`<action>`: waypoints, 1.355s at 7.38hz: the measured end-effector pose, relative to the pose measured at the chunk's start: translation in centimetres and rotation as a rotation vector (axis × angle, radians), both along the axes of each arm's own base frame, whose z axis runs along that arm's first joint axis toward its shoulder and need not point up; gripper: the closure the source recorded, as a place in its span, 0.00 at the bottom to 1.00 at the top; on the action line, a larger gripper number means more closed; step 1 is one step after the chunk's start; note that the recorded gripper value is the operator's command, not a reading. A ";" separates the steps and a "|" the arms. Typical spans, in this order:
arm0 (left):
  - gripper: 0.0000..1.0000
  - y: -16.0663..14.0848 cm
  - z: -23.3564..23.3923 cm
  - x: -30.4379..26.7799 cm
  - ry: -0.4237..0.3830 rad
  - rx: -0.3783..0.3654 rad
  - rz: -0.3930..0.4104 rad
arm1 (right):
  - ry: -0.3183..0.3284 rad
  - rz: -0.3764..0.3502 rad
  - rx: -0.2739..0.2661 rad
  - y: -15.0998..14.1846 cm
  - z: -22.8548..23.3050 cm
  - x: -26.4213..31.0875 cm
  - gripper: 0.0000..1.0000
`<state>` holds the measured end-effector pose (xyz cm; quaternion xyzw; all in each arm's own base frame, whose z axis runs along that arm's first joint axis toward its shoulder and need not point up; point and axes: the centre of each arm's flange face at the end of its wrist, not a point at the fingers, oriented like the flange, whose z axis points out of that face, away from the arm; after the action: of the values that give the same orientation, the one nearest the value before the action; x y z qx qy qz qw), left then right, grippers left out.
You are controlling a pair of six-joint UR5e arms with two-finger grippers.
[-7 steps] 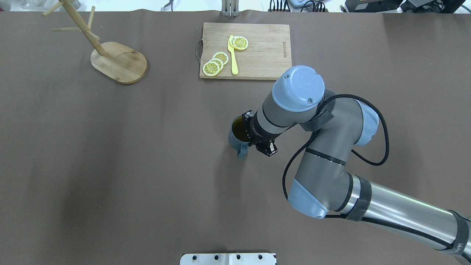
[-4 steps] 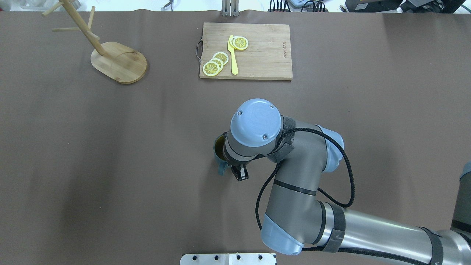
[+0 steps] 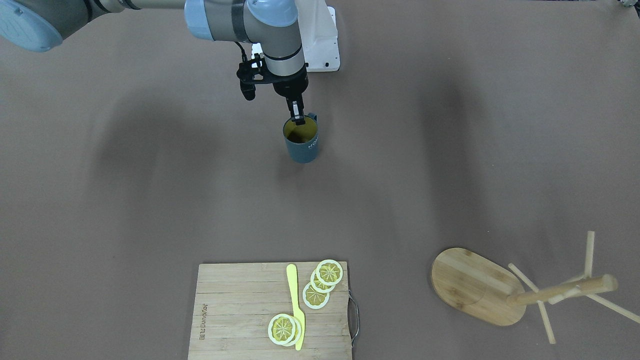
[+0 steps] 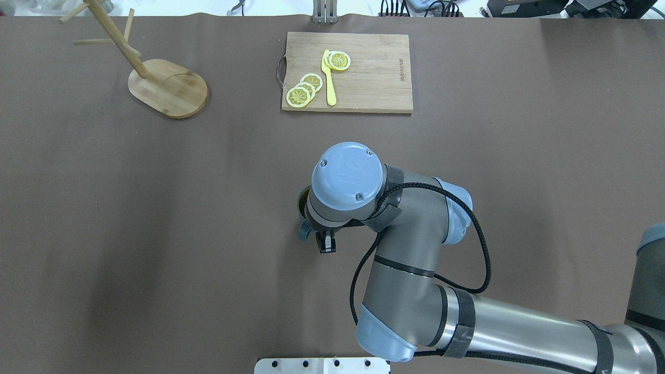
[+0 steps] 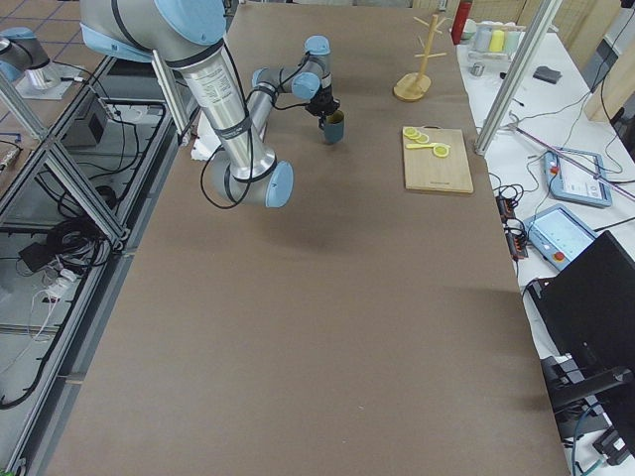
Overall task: Hang cup on storage rack
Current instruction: 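Lower the blue mug upright onto the table and open the right gripper, then withdraw the right gripper while the left gripper reaches toward the mug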
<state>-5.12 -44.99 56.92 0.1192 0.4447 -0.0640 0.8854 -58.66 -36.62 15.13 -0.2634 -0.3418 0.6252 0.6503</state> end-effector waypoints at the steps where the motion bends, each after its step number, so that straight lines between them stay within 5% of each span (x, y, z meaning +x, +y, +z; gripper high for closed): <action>1: 0.02 0.4 -0.2 0.0 0.000 0.002 -0.001 | 0.021 0.008 -0.014 -0.2 0.7 -1.0 1.00; 2: 0.02 0.6 -0.3 0.0 0.000 0.003 -0.001 | 0.032 0.007 -0.019 -0.3 1.1 -1.4 0.94; 3: 0.02 0.6 -0.3 0.0 0.000 0.003 -0.001 | 0.033 0.002 -0.018 -0.3 1.1 -1.5 0.01; 7: 0.02 0.4 -0.6 0.1 0.005 -0.003 -0.008 | -0.026 -0.054 0.018 -1.2 0.2 2.7 0.00; 10: 0.03 -2.3 -5.2 1.8 0.065 0.001 -0.059 | -0.071 -0.152 0.168 -5.2 4.1 16.0 0.00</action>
<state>-3.33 -47.30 51.73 0.1307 0.4694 -0.0937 0.8682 -42.69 -41.80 19.22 -0.2553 -0.3950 0.5334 0.7031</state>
